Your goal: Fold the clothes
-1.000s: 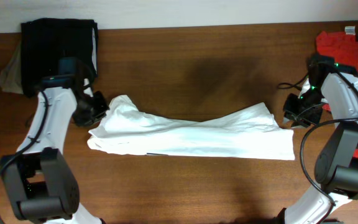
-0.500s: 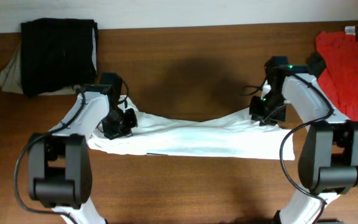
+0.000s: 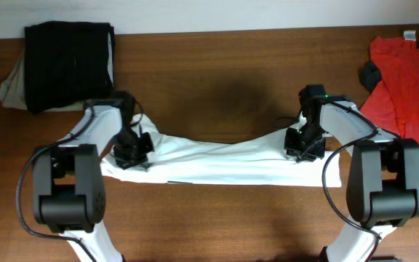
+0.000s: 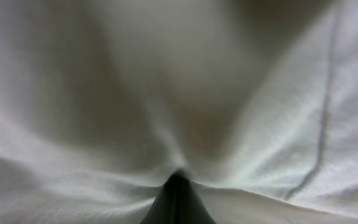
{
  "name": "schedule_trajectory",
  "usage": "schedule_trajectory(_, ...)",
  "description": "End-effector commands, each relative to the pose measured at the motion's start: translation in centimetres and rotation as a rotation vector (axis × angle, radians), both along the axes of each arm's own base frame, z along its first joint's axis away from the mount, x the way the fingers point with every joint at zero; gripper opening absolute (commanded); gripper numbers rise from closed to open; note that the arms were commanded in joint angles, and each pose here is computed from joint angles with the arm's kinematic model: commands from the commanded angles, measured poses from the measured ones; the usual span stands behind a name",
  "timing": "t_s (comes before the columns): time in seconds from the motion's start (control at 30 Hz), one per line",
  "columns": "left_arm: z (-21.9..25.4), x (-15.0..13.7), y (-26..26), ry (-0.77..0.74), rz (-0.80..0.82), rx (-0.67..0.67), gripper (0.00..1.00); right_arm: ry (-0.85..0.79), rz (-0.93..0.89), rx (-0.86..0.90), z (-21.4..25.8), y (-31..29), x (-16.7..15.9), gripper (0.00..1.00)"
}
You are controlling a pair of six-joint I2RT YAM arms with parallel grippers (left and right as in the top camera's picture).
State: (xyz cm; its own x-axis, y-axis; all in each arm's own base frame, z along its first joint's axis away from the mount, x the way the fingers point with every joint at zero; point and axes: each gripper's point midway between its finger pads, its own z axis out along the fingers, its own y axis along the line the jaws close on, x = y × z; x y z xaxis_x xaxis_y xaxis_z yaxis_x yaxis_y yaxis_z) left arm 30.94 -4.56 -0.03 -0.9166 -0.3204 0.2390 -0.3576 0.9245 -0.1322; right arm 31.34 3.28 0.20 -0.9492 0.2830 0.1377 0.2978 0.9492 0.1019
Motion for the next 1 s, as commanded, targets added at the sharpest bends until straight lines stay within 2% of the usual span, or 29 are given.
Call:
schedule_trajectory(0.0,-2.2,-1.4,5.2,0.076,0.084,0.126,0.01,-0.013,-0.04,-0.036,0.0,-0.6,0.1,0.31)
schedule_trajectory(0.47,-2.4,-1.6,12.4,0.066,0.362,0.137,0.01,-0.05,-0.065,-0.057,0.1,-1.0,1.1,0.33)
schedule_trajectory(0.63,-2.2,-2.1,15.5,0.06,0.474,0.133,0.01,-0.101,-0.068,0.009,1.6,0.1,3.1,0.34)
schedule_trajectory(0.7,-1.8,-2.0,16.4,0.054,0.502,0.13,0.01,-0.127,-0.068,0.018,2.9,0.3,4.2,0.38)
schedule_trajectory(0.73,-1.6,-1.9,16.8,0.05,0.511,0.131,0.01,-0.136,-0.06,0.019,3.5,0.3,4.6,0.45)
schedule_trajectory(0.8,-0.4,-1.2,17.9,0.032,0.535,0.135,0.01,-0.156,-0.029,0.005,5.5,-0.4,5.6,0.86)
schedule_trajectory(0.83,0.1,-0.8,18.3,0.024,0.542,0.136,0.01,-0.158,-0.022,-0.003,6.2,-0.8,5.8,0.97)
schedule_trajectory(0.97,2.8,0.8,19.2,-0.008,0.552,0.13,0.01,-0.166,-0.044,-0.062,7.9,-3.8,6.3,0.99)
